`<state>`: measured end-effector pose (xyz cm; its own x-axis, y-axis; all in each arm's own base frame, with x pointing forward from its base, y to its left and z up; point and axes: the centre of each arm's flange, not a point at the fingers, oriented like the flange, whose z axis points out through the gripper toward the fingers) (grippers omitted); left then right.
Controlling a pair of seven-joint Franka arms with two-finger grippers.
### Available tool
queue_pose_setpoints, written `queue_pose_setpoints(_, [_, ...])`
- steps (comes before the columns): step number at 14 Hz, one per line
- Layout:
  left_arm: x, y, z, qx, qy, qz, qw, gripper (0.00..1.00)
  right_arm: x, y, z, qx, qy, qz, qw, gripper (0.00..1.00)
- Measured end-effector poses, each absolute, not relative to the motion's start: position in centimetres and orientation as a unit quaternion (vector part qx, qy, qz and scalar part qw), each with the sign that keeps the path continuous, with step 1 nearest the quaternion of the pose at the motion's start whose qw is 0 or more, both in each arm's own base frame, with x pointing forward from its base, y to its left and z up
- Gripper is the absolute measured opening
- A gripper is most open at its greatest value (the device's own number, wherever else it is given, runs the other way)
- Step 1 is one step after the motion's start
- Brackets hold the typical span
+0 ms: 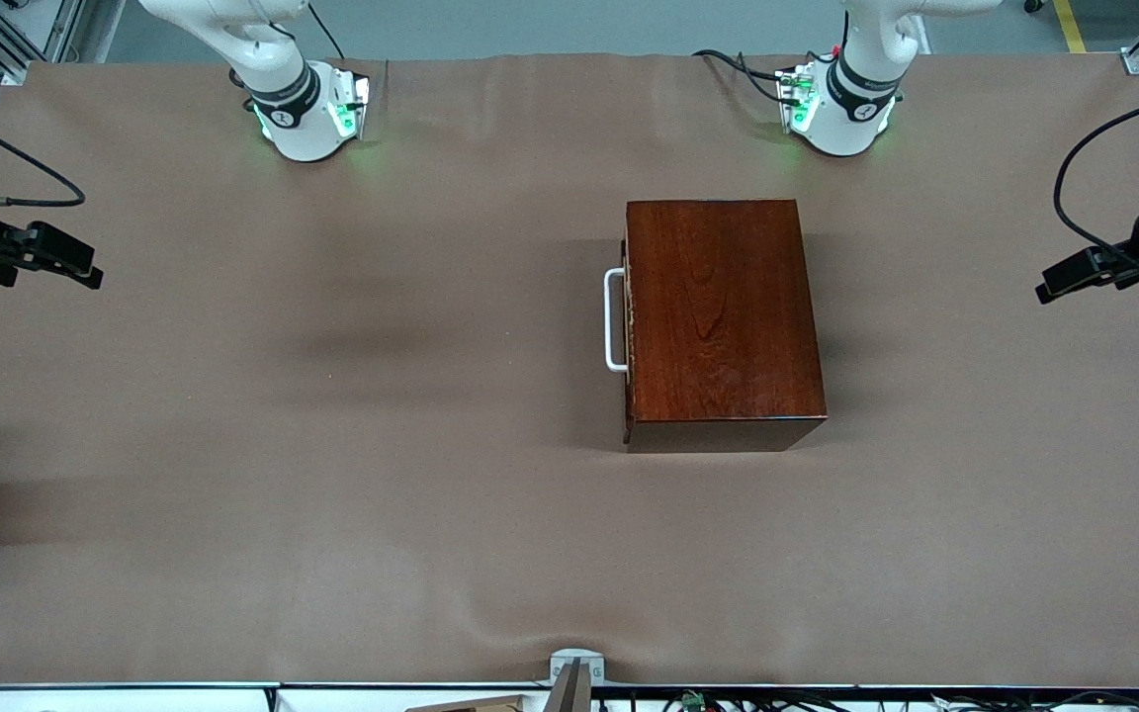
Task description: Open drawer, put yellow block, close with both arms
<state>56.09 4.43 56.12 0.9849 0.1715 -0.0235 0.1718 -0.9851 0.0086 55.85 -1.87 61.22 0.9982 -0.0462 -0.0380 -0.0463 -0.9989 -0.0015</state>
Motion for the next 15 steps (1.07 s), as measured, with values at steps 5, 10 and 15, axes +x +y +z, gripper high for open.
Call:
queue_pose_setpoints(5, [58.2,2.4,56.2,0.997,0.071,-0.006,0.000,1.00,55.8,-1.9,61.2,-1.000,0.023,0.019,0.001,1.00])
queue_pose_setpoints(10, [57.5,2.3,57.8,0.999,0.051,-0.008,0.003,1.00,55.8,-1.9,61.2,-1.000,0.023,0.019,0.001,1.00])
queue_pose_setpoints(15, [55.5,1.3,58.6,1.000,0.002,-0.013,0.007,1.00,55.8,-1.9,61.2,-1.000,0.023,0.019,0.001,1.00])
